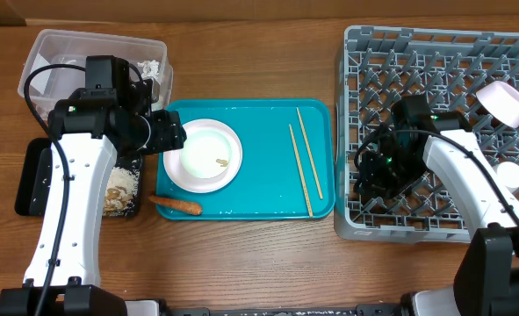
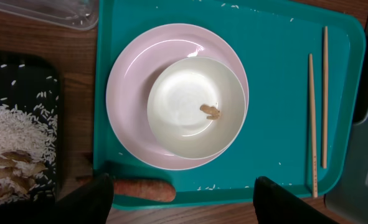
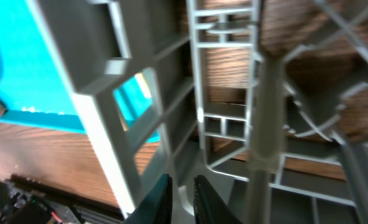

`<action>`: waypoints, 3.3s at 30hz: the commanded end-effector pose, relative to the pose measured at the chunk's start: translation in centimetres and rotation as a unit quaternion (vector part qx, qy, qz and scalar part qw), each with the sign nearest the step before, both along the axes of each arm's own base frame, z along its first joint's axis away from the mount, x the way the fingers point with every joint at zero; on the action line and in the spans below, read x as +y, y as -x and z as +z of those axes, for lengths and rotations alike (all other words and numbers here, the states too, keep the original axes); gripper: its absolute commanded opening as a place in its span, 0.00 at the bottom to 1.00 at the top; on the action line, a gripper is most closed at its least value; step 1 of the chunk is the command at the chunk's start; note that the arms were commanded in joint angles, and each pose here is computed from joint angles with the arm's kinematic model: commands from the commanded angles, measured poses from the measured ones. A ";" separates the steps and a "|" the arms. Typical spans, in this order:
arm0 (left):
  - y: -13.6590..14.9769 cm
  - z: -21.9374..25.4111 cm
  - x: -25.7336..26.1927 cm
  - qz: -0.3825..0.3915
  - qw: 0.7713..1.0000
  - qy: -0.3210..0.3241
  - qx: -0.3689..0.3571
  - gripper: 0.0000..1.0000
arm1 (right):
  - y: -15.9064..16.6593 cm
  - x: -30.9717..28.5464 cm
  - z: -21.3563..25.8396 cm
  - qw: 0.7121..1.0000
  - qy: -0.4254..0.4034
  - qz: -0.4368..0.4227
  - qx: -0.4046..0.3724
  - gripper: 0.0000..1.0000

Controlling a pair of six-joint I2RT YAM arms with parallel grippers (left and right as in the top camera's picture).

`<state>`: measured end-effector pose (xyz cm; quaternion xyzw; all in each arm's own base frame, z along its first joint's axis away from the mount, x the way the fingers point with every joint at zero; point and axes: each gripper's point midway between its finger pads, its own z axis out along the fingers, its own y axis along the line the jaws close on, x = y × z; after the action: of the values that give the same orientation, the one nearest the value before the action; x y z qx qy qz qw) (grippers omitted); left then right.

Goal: Sort waste into correct bins and load items into the dishwasher

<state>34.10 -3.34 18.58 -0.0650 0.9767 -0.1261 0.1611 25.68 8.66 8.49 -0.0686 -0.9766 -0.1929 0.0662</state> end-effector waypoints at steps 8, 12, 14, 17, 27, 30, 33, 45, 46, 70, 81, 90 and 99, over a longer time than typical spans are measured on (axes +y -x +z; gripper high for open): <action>0.1 0.4 -0.2 0.000 1.000 -0.001 -0.004 0.74 | 0.7 -3.5 -1.1 0.992 0.115 -0.048 0.026 0.16; 0.0 0.4 -0.2 0.000 1.000 -0.001 -0.004 0.74 | 0.7 -3.8 -1.2 0.990 0.124 -0.053 0.028 0.16; 0.1 0.4 -0.2 0.000 1.000 -0.001 -0.004 0.74 | 0.9 -4.4 -1.2 0.987 0.142 -0.064 0.033 0.16; 0.0 0.4 -0.2 0.000 1.000 -0.001 -0.004 0.74 | 0.9 -4.8 -1.3 0.985 0.156 -0.069 0.034 0.16; 0.1 0.4 -0.2 0.000 1.000 -0.001 -0.002 0.74 | 1.3 -5.3 -1.3 0.983 0.169 -0.069 0.039 0.16; 0.2 0.4 -0.2 0.000 1.000 -0.001 0.000 0.74 | 2.2 -6.3 -1.1 0.976 0.198 -0.069 0.056 0.16; 0.2 0.4 -0.2 0.000 1.000 -0.001 -0.001 0.74 | 2.9 -6.4 -1.0 0.975 0.203 -0.063 0.070 0.17; 0.1 0.4 -0.2 0.000 1.000 -0.001 -0.002 0.74 | 2.5 -7.1 -1.1 0.969 0.224 -0.079 0.063 0.17; 0.1 0.4 -0.2 0.000 1.000 -0.001 -0.002 0.74 | 2.6 -7.1 -1.1 0.969 0.225 -0.078 0.063 0.17; 0.1 0.4 -0.2 0.000 1.000 -0.001 -0.002 0.78 | -7.1 -2.0 10.6 0.974 0.106 -0.003 -0.201 0.28; 0.2 0.4 -0.2 0.000 1.000 -0.001 -0.001 0.78 | -9.1 6.6 9.9 0.957 0.045 0.128 -0.258 0.39; 0.2 0.4 -0.2 0.000 1.000 -0.001 0.000 0.78 | -8.6 10.1 2.4 0.956 0.107 0.197 -0.188 0.41; 0.2 0.4 -0.2 0.000 1.000 -0.001 0.000 0.79 | -8.2 10.7 -3.6 0.964 0.121 0.206 -0.118 0.41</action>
<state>33.84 -3.34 18.48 -0.0658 0.9776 -0.1258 0.1554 34.16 19.31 6.51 0.1517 -0.9851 -0.0715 -0.0388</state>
